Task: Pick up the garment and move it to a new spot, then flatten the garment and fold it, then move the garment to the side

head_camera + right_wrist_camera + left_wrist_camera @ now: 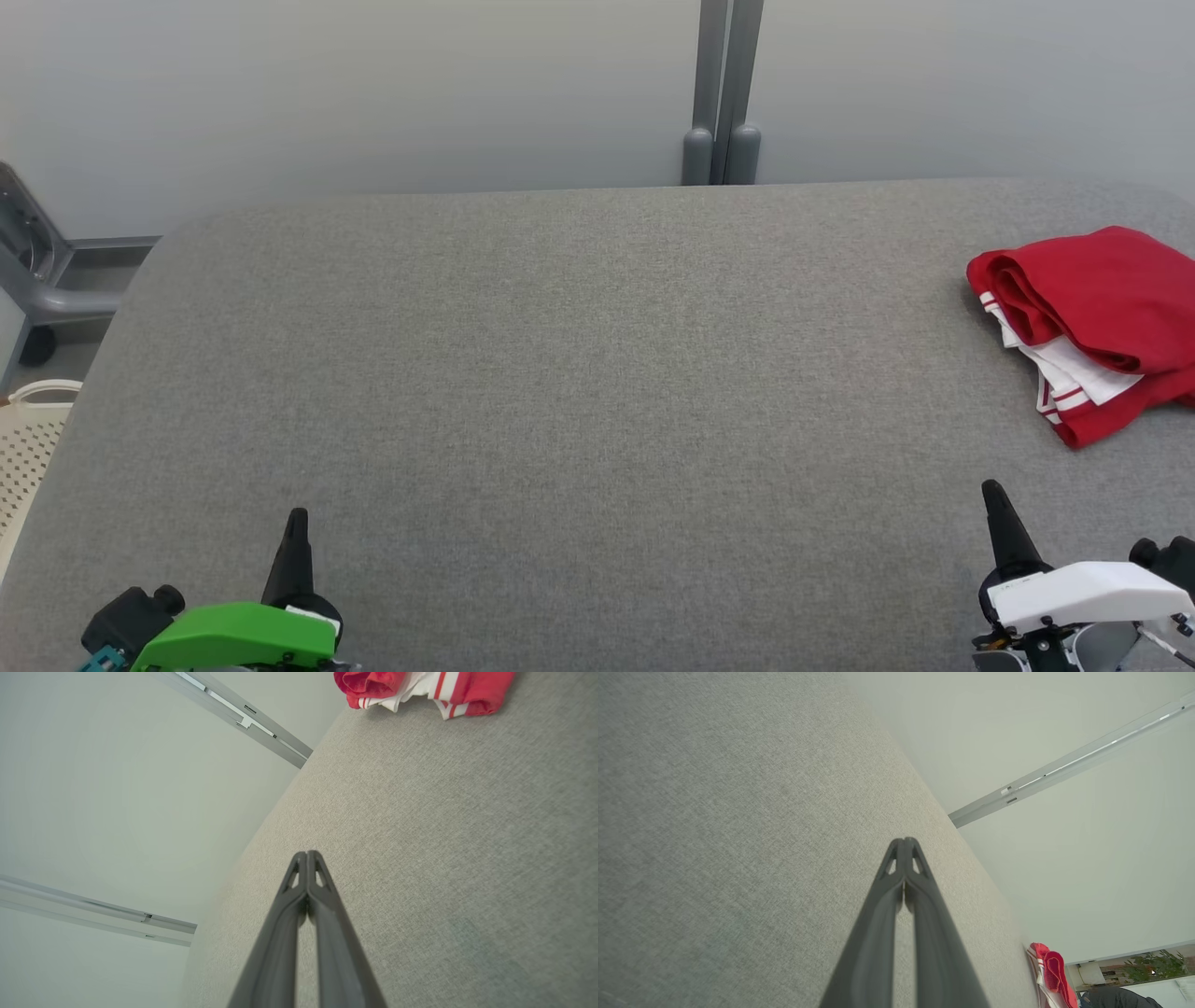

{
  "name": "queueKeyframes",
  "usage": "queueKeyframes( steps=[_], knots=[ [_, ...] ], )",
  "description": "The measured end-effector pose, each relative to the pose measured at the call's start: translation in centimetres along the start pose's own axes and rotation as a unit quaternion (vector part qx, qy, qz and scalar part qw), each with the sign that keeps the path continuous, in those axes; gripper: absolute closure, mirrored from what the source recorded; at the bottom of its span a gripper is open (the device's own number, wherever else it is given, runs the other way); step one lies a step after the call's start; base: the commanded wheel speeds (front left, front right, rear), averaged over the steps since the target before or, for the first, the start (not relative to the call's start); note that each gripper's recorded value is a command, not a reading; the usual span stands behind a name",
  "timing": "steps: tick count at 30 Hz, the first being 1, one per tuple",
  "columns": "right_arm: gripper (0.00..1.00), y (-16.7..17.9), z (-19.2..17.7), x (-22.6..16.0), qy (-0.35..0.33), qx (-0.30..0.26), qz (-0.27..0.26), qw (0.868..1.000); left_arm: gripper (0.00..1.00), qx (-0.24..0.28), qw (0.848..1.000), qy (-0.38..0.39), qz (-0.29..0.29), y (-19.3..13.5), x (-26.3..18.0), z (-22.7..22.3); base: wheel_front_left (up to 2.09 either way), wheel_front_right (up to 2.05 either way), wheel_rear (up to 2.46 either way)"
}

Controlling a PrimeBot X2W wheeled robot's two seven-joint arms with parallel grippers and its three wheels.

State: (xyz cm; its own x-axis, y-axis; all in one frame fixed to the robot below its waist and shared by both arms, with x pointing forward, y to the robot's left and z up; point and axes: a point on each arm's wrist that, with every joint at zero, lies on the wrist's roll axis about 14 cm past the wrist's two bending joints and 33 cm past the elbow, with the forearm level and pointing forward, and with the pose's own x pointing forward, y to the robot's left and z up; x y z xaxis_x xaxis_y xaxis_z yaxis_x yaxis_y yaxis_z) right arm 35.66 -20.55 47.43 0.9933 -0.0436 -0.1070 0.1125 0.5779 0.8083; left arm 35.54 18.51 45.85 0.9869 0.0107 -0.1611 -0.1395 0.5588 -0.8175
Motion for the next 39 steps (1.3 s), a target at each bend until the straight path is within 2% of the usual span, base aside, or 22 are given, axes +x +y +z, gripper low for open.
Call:
queueKeyframes(
  steps=[19, 39],
  knots=[
    [1.0, 0.3, 1.0, 0.2, -0.01, 0.101, 0.007, 0.995, 1.0, -0.095, 0.995, 0.003, -0.024, -1.6, 1.0, 0.5, 0.0, 0.0, 0.0],
    [1.0, 0.7, 2.1, 0.4, -0.019, 0.194, 0.021, 0.981, 1.0, -0.182, 0.982, 0.01, -0.047, -3.0, 1.8, 0.9, 0.0, 0.0, 0.0]
  ],
)
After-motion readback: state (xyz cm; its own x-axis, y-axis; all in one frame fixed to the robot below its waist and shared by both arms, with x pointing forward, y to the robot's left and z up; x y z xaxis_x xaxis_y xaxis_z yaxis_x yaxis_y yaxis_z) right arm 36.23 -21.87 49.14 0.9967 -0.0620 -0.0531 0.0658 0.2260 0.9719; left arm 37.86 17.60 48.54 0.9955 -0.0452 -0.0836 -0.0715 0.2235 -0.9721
